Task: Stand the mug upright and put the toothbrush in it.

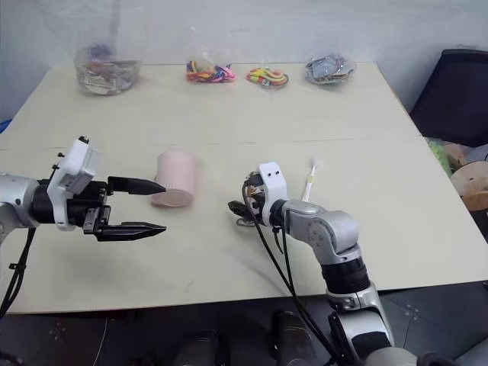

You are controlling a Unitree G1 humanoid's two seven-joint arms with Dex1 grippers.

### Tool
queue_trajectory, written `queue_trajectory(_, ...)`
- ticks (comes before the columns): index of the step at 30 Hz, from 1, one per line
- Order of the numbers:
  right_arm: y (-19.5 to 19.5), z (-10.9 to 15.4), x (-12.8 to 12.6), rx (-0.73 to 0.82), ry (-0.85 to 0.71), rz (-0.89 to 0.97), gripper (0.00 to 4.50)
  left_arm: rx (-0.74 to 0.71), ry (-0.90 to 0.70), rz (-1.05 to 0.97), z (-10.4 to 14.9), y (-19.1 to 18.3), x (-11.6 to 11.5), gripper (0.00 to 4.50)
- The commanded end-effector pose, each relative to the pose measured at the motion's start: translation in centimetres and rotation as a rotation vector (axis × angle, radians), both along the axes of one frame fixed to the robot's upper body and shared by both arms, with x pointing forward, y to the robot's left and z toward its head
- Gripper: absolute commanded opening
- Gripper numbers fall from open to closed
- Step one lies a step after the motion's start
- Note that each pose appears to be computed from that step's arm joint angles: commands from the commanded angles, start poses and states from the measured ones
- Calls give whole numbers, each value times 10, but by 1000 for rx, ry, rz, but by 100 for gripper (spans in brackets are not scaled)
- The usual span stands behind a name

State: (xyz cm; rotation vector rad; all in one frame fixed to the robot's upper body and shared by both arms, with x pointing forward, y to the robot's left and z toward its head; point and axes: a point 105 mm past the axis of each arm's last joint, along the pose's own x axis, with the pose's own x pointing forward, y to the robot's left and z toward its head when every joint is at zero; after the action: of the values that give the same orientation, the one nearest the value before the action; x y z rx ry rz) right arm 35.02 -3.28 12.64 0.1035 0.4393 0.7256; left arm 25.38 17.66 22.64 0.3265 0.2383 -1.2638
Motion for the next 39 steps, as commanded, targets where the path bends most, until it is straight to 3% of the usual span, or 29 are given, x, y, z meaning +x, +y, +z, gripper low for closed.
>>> queue_trajectory(1,8,-12,-4,-10,33,34,285,2,-45,-7,7,-2,2,450)
queue_trajectory(7,3,-7,-1,-16,6,26,65,-10,-58,-7,8,-4,6,450)
queue_trajectory(9,-2,-4,0,-4,5,9,10,-18,-60,-15,7,-6,7,450)
queue_trajectory(12,-30,22,10,18,-55,-75,8,-66,-58,-27,9,-15,10,450)
queue_trajectory(15,-93,67,25,54,-150,-278,8,-129,-66,-34,10,-28,16,450)
queue_trajectory(18,-170,87,22,-13,-198,-473,8,-176,-69,-75,11,-47,18,450)
queue_trajectory(22,-244,74,4,-65,-120,-641,8,-200,-119,-142,15,-73,17,450)
queue_trajectory(26,-262,44,-7,-57,-31,-685,8,-221,-130,-159,17,-83,20,450)
queue_trajectory(30,-261,20,-16,-111,16,-675,148,-234,-130,-120,15,-80,29,450)
queue_trajectory(32,-263,25,-16,-117,-4,-679,220,-241,-131,-130,16,-80,27,450)
queue_trajectory(34,-265,47,-16,-172,-87,-635,288,-238,-141,-125,17,-79,26,450)
queue_trajectory(39,-231,96,-26,-336,-292,-315,288,-232,-163,65,23,-46,40,450)
